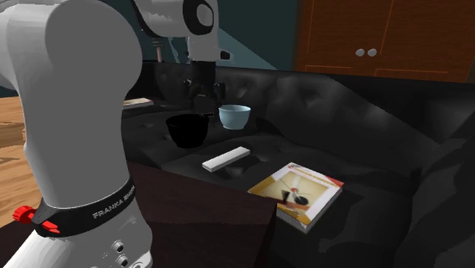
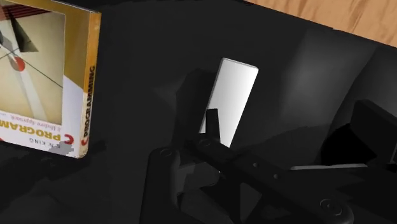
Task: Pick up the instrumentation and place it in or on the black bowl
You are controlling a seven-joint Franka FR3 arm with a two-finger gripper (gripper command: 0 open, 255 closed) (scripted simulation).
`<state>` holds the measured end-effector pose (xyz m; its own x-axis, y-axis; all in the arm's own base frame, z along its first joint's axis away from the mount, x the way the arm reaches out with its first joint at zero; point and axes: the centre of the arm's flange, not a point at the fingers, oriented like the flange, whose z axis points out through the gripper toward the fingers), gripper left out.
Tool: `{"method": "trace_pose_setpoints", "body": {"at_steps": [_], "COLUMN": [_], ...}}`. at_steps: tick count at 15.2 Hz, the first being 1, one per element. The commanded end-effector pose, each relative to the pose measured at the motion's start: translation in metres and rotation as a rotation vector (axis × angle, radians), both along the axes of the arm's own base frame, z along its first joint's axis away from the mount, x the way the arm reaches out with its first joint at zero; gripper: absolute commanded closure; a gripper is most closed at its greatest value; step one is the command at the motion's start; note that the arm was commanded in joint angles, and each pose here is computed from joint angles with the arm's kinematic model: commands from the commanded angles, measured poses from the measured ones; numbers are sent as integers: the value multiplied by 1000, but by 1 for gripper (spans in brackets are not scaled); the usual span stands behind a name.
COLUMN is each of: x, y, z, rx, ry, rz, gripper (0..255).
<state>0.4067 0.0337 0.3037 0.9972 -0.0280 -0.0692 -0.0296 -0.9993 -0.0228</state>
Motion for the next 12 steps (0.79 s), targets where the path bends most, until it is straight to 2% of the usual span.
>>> {"method": "trace_pose_setpoints", "body": {"at_steps": [1,12], "x": [13,82], "y": [-4,-27], "z": [-24,-143], "rx": [-6,-43], "ry": [-12,-63], "rz": [-23,-145], "gripper": [0,0]}}
